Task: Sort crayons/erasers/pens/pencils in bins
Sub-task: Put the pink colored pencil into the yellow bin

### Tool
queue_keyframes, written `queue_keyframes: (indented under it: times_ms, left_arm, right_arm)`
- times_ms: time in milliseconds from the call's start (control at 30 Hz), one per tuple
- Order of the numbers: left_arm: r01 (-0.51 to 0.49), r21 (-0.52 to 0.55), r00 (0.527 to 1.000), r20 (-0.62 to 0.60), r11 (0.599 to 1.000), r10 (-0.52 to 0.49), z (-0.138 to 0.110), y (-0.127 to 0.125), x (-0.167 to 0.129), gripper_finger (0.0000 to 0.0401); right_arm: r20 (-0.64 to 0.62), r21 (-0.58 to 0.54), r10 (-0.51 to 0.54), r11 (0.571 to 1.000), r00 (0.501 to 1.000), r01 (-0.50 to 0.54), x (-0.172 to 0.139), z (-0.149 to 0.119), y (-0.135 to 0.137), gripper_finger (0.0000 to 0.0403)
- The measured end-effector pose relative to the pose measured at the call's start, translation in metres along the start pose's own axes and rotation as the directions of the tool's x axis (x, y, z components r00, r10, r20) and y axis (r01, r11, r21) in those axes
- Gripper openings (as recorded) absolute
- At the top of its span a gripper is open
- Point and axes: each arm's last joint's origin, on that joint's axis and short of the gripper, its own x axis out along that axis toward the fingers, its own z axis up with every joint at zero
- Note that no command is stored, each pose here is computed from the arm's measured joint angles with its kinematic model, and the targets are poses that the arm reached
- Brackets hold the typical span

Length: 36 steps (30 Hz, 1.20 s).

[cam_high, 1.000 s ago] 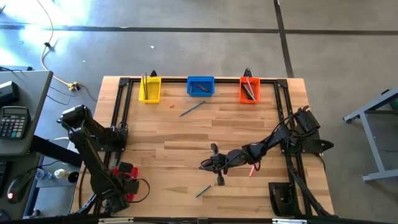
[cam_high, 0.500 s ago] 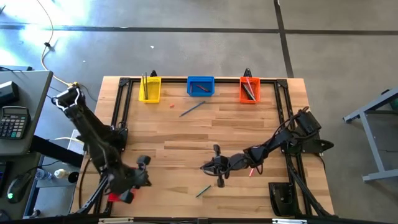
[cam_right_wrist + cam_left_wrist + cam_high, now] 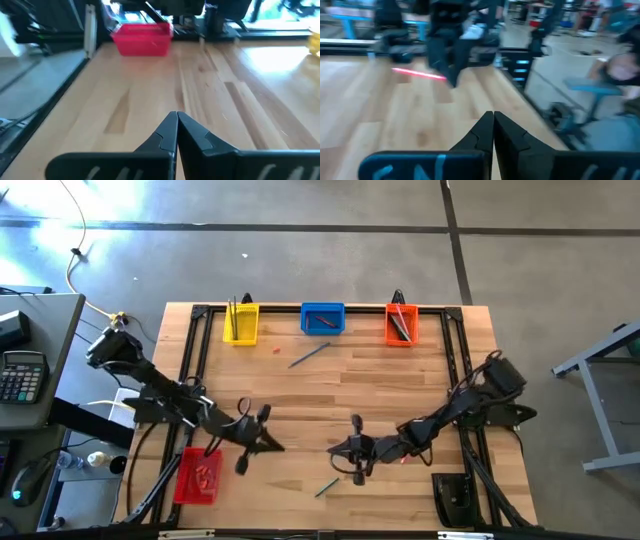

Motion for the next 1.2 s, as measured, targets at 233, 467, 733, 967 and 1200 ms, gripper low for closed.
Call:
queue_keyframes:
  times_ms: [233, 467, 733, 967, 1200]
  left_arm:
    - [-0.087, -0.008, 0.996, 0.003, 0.996, 0.087, -0.01, 0.02, 0.013, 0.0001]
    - [-0.101, -0.003, 0.995, -0.025, 0.995, 0.101, -0.026, 0.023, 0.022, 0.0001]
    - [-0.096, -0.005, 0.995, -0.013, 0.995, 0.096, -0.03, 0.022, 0.025, 0.0]
    - [-0.067, 0.001, 0.998, -0.019, 0.998, 0.067, -0.031, 0.015, 0.024, 0.0]
    - [0.143, 0.074, 0.989, -0.052, 0.987, -0.139, -0.034, -0.007, 0.02, 0.0]
  right_arm:
    - [-0.194, 0.062, -0.097, 0.992, 0.976, 0.111, -0.044, 0.022, -0.002, 0.0]
    - [-0.579, 0.0, -0.247, 0.953, 0.777, 0.303, -0.091, 0.045, 0.0, 0.0]
    - [-0.797, -0.15, -0.208, 0.978, 0.567, 0.147, -0.111, 0.052, 0.02, 0.0008]
    - [-0.862, -0.148, -0.166, 0.986, 0.478, 0.075, -0.112, 0.037, 0.033, 0.0072]
    - [-0.887, -0.189, -0.23, 0.972, 0.401, 0.138, -0.117, 0.033, 0.027, 0.0133]
